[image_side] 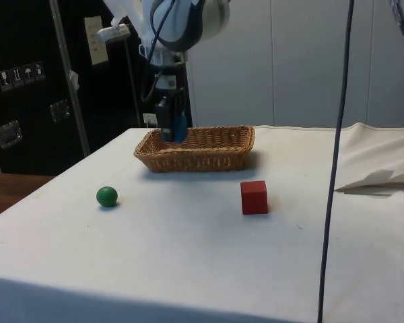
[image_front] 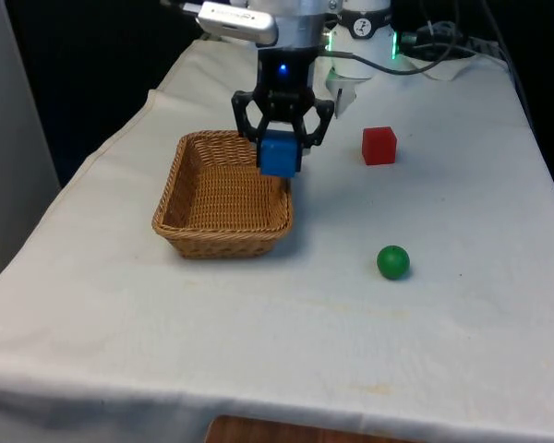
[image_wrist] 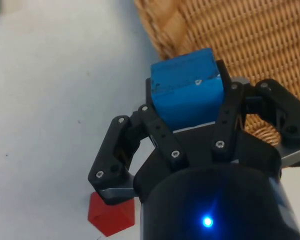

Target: Place all non-red objects into the basket.

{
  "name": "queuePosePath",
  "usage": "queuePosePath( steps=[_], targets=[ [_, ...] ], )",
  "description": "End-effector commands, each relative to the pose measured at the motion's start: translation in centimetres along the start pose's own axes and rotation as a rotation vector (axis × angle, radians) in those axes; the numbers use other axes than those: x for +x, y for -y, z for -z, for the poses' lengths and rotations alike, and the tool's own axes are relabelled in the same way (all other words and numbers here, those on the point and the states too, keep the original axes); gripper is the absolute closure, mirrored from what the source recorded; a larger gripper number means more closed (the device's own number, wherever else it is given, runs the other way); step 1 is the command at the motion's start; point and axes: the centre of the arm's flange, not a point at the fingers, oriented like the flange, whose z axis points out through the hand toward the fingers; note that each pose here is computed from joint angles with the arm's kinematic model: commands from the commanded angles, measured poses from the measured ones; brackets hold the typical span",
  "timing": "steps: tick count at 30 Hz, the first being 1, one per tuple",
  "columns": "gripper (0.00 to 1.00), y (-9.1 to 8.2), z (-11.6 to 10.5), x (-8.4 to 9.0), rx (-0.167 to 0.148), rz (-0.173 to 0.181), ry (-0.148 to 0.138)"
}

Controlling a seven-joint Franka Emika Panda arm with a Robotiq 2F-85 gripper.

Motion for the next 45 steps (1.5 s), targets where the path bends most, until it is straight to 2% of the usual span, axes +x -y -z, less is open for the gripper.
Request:
queuePosePath(
  steps=[1, 21, 25, 34, 35, 37, 43, 45],
  targets=[
    [0.99, -0.4, -0.1, 0.1, 0.002, 0.003, -0.001],
    [0.99, -4.5, -1.4, -0.5, -0.036, -0.004, 0.019],
    [0.99, -4.6, -1.6, -0.7, -0.046, -0.006, 0.028],
    [0.99, -4.2, -4.7, -1.0, -0.039, -0.018, 0.044],
    [0.99, -4.3, -4.5, -1.1, -0.049, -0.017, 0.050],
    [0.99, -4.1, -5.6, -1.1, -0.036, -0.023, 0.052],
    [0.99, -4.1, -6.9, -1.0, -0.033, -0.033, 0.065],
    [0.99, -4.1, -7.0, -1.1, -0.043, -0.035, 0.072]
  ],
)
